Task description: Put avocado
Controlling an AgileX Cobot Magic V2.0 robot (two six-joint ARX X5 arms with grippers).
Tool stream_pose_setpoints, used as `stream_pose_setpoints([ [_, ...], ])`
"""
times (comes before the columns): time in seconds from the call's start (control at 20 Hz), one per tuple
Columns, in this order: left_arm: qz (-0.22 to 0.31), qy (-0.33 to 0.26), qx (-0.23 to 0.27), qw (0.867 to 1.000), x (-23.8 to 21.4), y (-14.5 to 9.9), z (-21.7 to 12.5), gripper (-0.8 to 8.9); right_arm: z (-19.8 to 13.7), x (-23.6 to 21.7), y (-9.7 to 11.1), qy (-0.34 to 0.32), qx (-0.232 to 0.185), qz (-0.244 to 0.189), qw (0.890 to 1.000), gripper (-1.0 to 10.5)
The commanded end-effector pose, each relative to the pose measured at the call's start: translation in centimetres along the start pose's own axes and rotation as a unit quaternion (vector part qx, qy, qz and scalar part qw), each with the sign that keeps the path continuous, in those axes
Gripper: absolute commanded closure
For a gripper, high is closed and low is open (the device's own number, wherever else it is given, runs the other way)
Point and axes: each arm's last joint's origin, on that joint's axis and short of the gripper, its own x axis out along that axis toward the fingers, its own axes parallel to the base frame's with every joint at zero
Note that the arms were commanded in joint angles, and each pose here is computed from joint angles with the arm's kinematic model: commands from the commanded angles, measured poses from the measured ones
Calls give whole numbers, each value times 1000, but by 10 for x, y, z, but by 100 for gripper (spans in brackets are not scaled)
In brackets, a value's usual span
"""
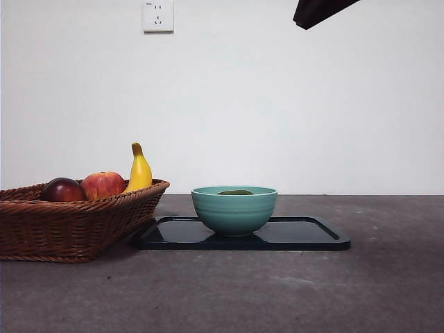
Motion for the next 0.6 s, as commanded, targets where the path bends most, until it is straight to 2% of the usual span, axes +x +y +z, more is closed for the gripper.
stream_pose_setpoints([
  [0.05, 0, 12, -3, 1000, 2, 0, -7, 807, 3, 0, 3, -4, -6, 5, 1000, 940],
  [0.35, 0, 12, -3, 1000, 2, 0, -7, 807, 3, 0, 2, -3, -5, 4, 1000, 940],
  [0.4, -1, 12, -3, 1000, 2, 0, -7, 807, 3, -4, 0, -12, -19, -4, 1000, 940],
  [0.5, 0, 12, -3, 1000, 2, 0, -7, 806, 3, -17, -4, -46, -55, -30, 997, 940],
  [0.6, -1, 12, -3, 1000, 2, 0, -7, 807, 6, -39, -16, -132, -43, -75, 988, 940],
])
